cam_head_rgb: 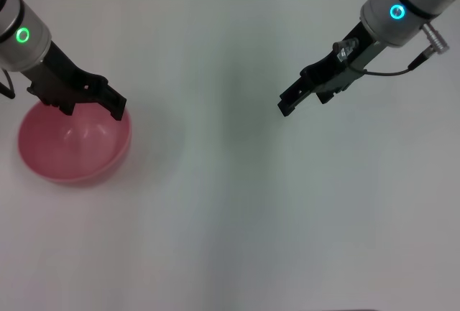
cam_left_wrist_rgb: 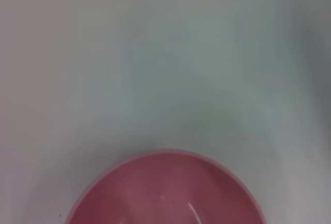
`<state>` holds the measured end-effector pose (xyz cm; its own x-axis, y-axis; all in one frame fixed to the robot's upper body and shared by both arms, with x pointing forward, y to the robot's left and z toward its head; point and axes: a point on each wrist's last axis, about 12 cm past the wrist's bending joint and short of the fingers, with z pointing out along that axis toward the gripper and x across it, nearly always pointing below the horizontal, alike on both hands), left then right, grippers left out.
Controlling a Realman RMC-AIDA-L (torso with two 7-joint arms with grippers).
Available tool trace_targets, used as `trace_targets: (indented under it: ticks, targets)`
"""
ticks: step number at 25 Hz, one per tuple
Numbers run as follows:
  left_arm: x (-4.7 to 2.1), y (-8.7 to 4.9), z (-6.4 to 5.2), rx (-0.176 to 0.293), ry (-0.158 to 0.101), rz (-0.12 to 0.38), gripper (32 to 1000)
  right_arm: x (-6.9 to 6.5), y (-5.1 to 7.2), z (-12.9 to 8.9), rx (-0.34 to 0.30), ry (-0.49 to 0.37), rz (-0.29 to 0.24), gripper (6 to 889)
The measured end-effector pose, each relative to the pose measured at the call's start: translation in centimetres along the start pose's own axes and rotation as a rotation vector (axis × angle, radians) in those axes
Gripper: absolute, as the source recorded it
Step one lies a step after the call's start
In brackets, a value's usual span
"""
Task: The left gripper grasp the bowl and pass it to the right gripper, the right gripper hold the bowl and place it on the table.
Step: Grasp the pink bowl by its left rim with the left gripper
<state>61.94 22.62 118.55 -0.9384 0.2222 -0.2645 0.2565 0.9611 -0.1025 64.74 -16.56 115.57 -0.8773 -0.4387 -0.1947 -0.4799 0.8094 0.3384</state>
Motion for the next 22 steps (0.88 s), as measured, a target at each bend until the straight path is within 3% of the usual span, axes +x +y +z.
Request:
trace_targets:
  ticks: [8, 16, 22]
  targets:
    - [0.01, 0.1, 0.0, -0.002, -0.001, -0.001, 884, 0.0, 0.0, 0.0, -0.001, 0.000, 0.000, 880]
    - [0.15, 0.9, 0.0, -0.051, 0.004, -0.010, 882, 0.0, 0.0, 0.1, -0.002, -0.001, 0.001, 881]
    - [0.28, 2.3, -0.2, -0.068, -0.021, -0.043, 881, 0.2, -0.2, 0.2, -0.001, 0.002, 0.005, 881]
